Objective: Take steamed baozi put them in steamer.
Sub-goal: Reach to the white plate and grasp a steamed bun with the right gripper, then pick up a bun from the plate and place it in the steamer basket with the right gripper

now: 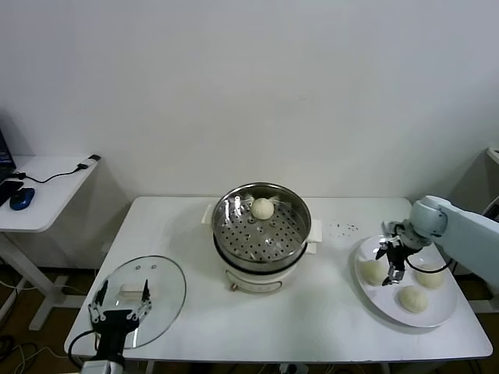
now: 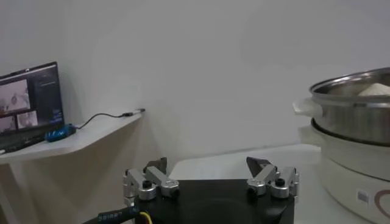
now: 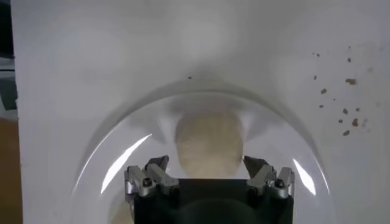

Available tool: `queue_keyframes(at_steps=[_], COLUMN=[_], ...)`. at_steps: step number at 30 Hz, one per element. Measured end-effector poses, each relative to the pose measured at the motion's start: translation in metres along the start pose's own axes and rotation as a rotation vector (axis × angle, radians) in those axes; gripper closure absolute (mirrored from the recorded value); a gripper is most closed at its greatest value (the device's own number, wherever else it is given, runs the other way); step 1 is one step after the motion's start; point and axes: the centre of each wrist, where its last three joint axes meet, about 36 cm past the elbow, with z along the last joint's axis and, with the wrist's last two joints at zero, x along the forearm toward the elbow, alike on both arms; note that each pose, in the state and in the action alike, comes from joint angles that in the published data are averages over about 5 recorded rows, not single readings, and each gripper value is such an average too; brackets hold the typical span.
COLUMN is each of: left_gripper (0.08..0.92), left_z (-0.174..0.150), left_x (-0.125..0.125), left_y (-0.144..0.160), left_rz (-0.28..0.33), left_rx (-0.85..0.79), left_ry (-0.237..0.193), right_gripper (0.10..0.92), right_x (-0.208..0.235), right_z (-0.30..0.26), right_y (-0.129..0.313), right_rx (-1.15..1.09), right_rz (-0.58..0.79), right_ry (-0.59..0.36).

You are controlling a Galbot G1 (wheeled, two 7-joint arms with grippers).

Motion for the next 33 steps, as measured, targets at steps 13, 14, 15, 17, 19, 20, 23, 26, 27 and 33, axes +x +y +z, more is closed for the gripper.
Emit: queue_keyframes(at_steps=[13,14,15,17,19,20,23,26,27,33], left_gripper=[0.177,0.177,0.177,0.177,0.177,0.177,0.177,0.177,0.177,0.177], left_z=[0.001,0.001,0.001,0.001,0.001,0.001,0.000,-0.001,-0.001,-0.002], left_x=[0.000,0.000,0.000,0.001,0.001,0.001,0.001,0.002,0.002,0.002], left_y=[0.000,0.000,0.000,0.000,0.000,0.000,0.000,0.000,0.000,-0.002], left_rz=[-0.002,-0.002,-0.002,-0.002,-0.002,-0.002,-0.002,-0.002,-0.002,0.002], left_rx=[-0.001,-0.001,-0.001,-0.001,-0.001,-0.001,0.000,0.003,0.004,0.011], left_ry=[0.001,0.001,0.001,0.001,0.001,0.001,0.000,-0.003,-0.003,-0.007], right_gripper=[0.339,0.346,0.356,0.370,0.383,0.387,0.398,0.403,0.405,0.411], right_x=[-0.008,-0.007,-0.007,-0.005,-0.002,0.000,0.008,0.023,0.029,0.093], right_z=[-0.004,-0.004,-0.003,-0.003,-0.002,-0.001,-0.001,-0.003,-0.005,-0.029], right_y=[-0.005,-0.005,-0.005,-0.005,-0.006,-0.006,-0.007,-0.013,-0.016,-0.044], right_rx=[-0.008,-0.009,-0.010,-0.012,-0.014,-0.015,-0.019,-0.020,-0.020,-0.004], right_rz=[-0.013,-0.013,-0.013,-0.012,-0.011,-0.010,-0.005,0.005,0.010,0.055], right_ry=[-0.010,-0.011,-0.013,-0.016,-0.020,-0.022,-0.030,-0.044,-0.049,-0.101])
